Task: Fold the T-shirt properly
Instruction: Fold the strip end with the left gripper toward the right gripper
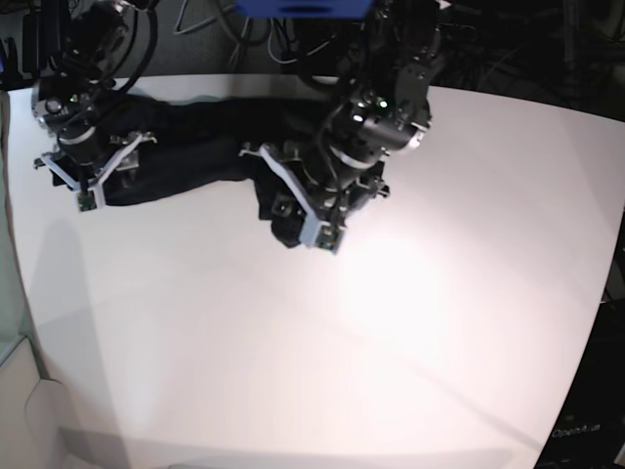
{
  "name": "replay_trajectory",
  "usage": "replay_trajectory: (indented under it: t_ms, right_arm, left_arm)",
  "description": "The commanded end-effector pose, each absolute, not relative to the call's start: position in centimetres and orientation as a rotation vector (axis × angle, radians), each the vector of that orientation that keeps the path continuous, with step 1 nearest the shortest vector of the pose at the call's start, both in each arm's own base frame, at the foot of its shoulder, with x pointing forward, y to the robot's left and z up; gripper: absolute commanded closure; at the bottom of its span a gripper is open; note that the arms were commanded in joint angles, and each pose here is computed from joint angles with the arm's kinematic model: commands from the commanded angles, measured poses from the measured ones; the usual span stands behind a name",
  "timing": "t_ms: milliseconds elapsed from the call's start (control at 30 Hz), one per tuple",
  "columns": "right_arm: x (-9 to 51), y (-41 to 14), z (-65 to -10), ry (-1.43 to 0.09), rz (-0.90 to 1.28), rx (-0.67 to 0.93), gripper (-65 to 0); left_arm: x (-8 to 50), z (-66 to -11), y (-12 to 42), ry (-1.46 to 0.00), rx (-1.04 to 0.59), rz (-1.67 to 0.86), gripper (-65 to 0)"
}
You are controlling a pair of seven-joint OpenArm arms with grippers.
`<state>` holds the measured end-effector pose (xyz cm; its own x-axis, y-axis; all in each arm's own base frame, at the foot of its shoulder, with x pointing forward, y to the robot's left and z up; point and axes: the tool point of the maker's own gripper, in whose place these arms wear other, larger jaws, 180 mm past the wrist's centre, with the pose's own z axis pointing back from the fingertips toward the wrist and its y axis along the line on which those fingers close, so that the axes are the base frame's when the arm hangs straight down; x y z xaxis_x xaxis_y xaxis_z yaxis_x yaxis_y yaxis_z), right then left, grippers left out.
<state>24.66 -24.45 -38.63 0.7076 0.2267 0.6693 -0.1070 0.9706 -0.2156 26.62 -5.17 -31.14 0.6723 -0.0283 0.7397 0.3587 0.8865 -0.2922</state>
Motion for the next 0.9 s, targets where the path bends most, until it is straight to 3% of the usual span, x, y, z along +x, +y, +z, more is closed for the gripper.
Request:
replay_trajectory:
  t_ms: [0,333,867]
  right_arm:
    - [25.4,-24.6,-37.5,-0.811,0.187,-0.174,-38.8]
    - [25.4,-24.7,-37.5,-0.811,0.187,-0.175,-38.8]
    - [25.4,-24.7,-37.5,-0.809,0.188,-0.175,-38.8]
  left_arm:
    - [27.2,-29.4,-6.3,-0.861,-0.477,-0.24,0.0]
    - [25.0,-33.1,-9.9,-0.726,-0.501,-0.3,0.0]
    - [25.3,-33.1,-13.0,-0.66,-0.649,-0.318,0.0]
